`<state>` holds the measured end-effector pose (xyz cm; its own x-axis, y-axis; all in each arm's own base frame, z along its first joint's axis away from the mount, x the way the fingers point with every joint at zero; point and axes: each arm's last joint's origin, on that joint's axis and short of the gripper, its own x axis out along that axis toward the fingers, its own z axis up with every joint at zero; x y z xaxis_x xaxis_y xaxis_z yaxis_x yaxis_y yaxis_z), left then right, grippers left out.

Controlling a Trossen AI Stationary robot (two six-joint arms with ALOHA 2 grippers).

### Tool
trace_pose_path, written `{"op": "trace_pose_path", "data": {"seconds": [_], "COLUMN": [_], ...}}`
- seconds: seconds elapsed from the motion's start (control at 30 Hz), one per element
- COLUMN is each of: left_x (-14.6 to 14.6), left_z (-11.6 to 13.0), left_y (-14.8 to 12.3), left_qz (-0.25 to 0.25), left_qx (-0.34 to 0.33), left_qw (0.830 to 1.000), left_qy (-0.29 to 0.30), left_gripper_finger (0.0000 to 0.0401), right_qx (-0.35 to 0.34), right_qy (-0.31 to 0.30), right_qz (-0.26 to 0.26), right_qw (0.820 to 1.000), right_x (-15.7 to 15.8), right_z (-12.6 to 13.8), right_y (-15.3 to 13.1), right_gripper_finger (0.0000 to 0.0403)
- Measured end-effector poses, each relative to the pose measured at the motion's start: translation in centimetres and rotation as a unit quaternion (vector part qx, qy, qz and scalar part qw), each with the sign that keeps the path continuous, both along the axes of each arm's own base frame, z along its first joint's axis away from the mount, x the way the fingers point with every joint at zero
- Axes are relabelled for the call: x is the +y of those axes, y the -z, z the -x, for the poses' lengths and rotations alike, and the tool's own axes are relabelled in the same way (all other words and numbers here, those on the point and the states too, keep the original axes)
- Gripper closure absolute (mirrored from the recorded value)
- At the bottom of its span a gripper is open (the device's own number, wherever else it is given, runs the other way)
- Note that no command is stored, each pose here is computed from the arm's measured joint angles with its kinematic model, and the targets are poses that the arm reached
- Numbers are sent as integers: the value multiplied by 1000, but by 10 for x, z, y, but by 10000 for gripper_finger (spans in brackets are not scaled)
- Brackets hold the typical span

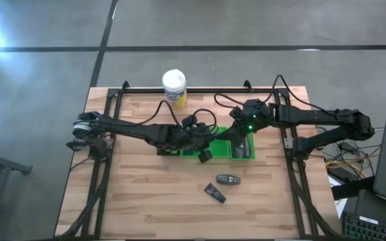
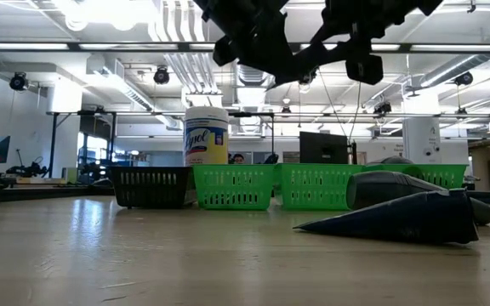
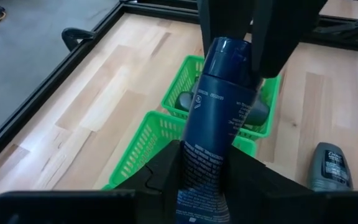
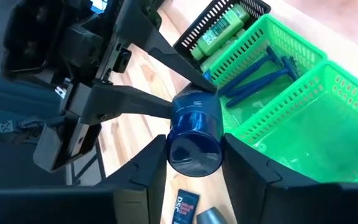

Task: Pick & Place Travel size toiletries
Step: Put the shave cream into the middle green bin

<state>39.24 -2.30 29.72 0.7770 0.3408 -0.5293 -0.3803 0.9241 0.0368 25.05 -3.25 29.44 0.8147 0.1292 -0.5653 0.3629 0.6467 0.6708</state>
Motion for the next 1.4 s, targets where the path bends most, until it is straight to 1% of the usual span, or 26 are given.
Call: {"op": "trace_pose_path", "data": {"seconds": [0.13,0.27,0.37,0.43,0.5,0.57,0.63,0.7,0.77,0.87,1.03,1.17,1.3,1.4], "left_x": [0,-1,-1,-1,-2,-3,-5,-7,-8,-10,-14,-26,-38,-40], "left_z": [0,2,2,2,3,4,5,6,6,7,13,26,39,44], "left_y": [1,3,3,3,4,4,4,5,5,5,8,5,-1,-5], "left_qz": [19,48,59,68,76,83,87,87,87,87,94,86,64,62], "left_qx": [-5,-5,-7,-10,-8,-10,-5,-3,-1,3,29,55,56,51], "left_qw": [1000,998,997,997,996,995,995,995,995,995,993,992,992,991], "left_qy": [-14,-33,-41,-47,-53,-56,-58,-57,-55,-54,-60,-73,-94,-109], "left_gripper_finger": [273,233,201,183,169,160,156,156,156,155,155,156,156,155], "right_qx": [6,55,85,94,94,110,132,165,183,210,232,251,258,253], "right_qy": [14,39,25,4,-20,-44,-59,-77,-98,-145,-222,-278,-315,-332], "right_qz": [9,7,10,-9,-43,-70,-68,-52,-32,-9,17,27,30,28], "right_qw": [1000,998,996,996,994,990,987,982,978,967,947,927,913,909], "right_x": [-7,-18,-24,-28,-34,-42,-50,-56,-64,-71,-80,-88,-92,-94], "right_z": [2,3,-2,-7,-12,-13,-14,-14,-17,-25,-47,-62,-74,-80], "right_y": [5,21,33,42,49,54,56,56,55,58,64,70,76,80], "right_gripper_finger": [280,270,266,268,272,275,275,271,265,261,269,269,254,246]}}
